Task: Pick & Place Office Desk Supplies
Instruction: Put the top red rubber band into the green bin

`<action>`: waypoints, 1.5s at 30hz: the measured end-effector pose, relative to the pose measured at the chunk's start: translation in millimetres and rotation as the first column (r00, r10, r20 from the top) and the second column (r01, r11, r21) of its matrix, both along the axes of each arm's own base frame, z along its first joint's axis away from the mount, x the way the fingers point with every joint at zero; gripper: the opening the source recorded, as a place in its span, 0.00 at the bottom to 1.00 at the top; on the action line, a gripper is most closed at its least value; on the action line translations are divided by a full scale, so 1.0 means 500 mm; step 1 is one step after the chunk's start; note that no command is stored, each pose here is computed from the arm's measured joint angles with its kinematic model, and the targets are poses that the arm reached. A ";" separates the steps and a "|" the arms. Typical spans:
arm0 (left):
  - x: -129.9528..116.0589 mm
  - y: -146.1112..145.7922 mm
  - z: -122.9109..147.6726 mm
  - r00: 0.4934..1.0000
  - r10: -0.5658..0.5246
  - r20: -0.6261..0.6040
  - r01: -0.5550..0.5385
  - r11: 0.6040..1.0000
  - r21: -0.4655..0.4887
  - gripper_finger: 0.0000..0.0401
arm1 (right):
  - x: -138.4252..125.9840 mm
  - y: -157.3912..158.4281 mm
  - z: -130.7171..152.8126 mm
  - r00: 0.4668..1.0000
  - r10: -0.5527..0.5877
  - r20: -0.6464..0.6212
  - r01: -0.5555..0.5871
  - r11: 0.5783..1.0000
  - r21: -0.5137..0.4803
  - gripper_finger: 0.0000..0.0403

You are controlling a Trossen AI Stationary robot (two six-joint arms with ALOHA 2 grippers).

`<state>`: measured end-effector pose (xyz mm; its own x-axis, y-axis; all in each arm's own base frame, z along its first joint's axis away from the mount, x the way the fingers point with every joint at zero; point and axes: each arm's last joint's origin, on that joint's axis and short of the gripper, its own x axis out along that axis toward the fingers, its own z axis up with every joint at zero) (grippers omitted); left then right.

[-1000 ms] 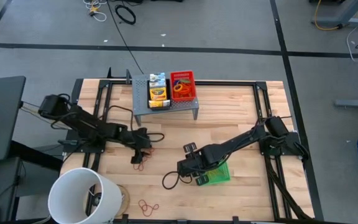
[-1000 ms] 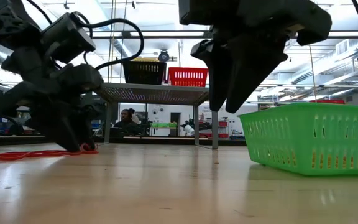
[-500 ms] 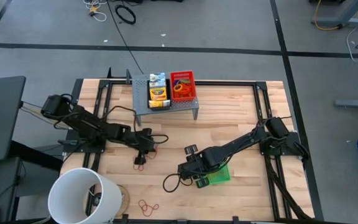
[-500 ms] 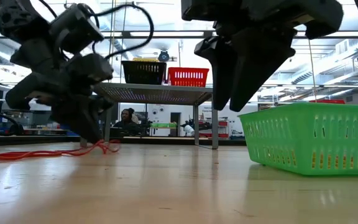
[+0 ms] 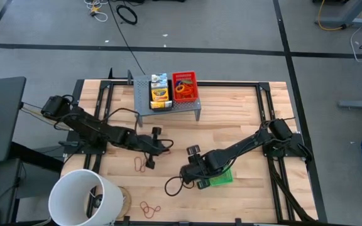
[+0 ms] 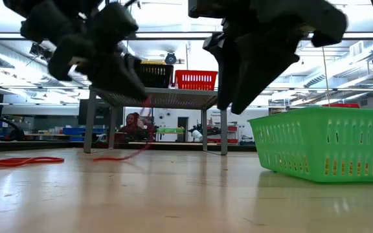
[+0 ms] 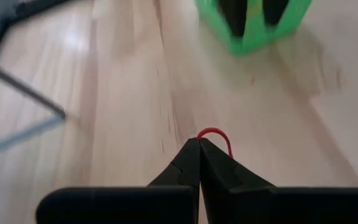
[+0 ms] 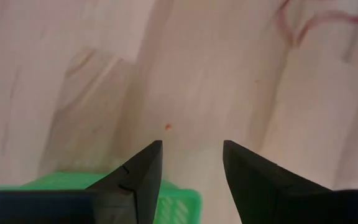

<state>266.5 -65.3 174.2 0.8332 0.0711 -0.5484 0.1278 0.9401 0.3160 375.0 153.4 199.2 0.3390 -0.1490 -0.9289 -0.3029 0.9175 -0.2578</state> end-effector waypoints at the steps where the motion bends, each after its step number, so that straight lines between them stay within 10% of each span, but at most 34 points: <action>1: 0.004 -0.001 0.006 1.000 -0.008 0.022 0.008 1.000 0.004 0.00 | 0.002 0.000 0.001 1.000 -0.004 0.016 0.004 1.000 -0.009 0.44; 15: 0.015 -0.011 0.027 0.987 -0.119 0.112 0.116 0.993 0.028 0.00 | 0.049 -0.048 0.014 0.973 -0.100 0.208 0.113 0.992 -0.049 0.44; 34: 0.019 -0.013 0.036 0.975 -0.158 0.155 0.153 0.987 0.048 0.00 | 0.098 -0.104 0.029 0.936 -0.177 0.304 0.121 0.974 0.193 0.43; 45: 0.020 -0.014 0.038 0.970 -0.176 0.169 0.172 0.984 0.037 0.00 | 0.088 -0.095 0.024 0.959 -0.098 0.265 0.065 0.989 0.131 0.03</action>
